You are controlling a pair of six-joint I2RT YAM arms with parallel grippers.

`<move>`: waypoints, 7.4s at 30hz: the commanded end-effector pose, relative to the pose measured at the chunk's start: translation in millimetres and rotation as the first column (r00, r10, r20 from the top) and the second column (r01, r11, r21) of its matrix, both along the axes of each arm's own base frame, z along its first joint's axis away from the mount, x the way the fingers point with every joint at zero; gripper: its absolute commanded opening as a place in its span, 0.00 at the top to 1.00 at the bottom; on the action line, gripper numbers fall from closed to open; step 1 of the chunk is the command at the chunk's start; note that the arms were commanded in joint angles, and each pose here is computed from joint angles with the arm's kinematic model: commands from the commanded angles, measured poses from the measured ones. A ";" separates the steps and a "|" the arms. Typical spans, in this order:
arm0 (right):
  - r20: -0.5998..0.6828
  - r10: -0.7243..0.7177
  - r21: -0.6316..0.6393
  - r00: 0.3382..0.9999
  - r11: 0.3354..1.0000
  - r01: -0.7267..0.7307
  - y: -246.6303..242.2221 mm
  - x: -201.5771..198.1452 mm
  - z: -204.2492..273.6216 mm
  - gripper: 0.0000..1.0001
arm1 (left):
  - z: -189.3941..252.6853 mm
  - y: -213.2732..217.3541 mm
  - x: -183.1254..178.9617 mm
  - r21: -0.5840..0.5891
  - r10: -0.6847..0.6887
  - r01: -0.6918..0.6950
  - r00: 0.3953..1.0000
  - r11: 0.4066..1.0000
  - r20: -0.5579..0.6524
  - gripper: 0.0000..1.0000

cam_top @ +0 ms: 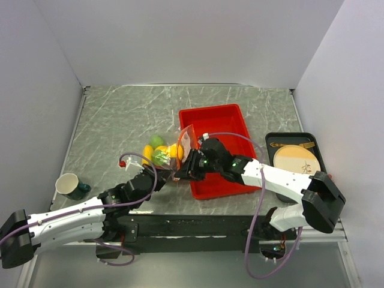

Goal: Place the food in the zip-top bag and seal the zipper
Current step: Zip the zipper food storage bag at the center of the board.

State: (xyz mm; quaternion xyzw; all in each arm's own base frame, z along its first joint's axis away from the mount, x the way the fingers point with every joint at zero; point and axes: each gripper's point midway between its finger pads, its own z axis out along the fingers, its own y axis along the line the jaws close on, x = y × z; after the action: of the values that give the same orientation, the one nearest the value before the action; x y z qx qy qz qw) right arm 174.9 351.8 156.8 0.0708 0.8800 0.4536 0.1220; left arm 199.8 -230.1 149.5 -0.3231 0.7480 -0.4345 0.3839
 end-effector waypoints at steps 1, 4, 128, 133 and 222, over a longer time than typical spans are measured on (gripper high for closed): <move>0.008 0.014 0.022 1.000 1.000 -0.014 4.8 1.8 3.4 0.64 | 19.4 -5.7 2.9 -0.066 0.003 -0.001 0.999 0.998 0.035 0.99; 0.008 0.016 0.031 1.000 0.999 -0.017 5.6 1.5 3.7 0.65 | 17.6 -5.1 2.9 -0.058 0.004 -0.002 0.999 0.998 0.033 0.99; -0.097 -0.104 0.149 0.990 0.982 0.118 -5.2 -18.6 8.9 1.00 | 1.4 -3.2 -18.2 -0.288 -0.045 0.037 0.999 0.957 -0.023 0.45; -0.097 -0.134 0.175 0.986 0.973 0.150 -2.1 -12.6 8.2 1.00 | -6.2 -7.9 -25.1 -0.280 -0.079 0.050 0.993 0.959 -0.093 0.46; -0.069 -0.140 0.153 0.988 0.977 0.149 -21.3 -7.3 8.2 1.00 | 6.4 -30.7 -46.2 -0.283 -0.268 0.274 0.962 0.919 0.058 0.59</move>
State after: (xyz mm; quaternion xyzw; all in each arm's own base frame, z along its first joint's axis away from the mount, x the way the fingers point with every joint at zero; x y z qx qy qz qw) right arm 166.1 323.2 140.7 0.1196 0.8743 0.4582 0.1065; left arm 150.1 -258.8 137.7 -0.2738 0.7222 -0.5804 0.2581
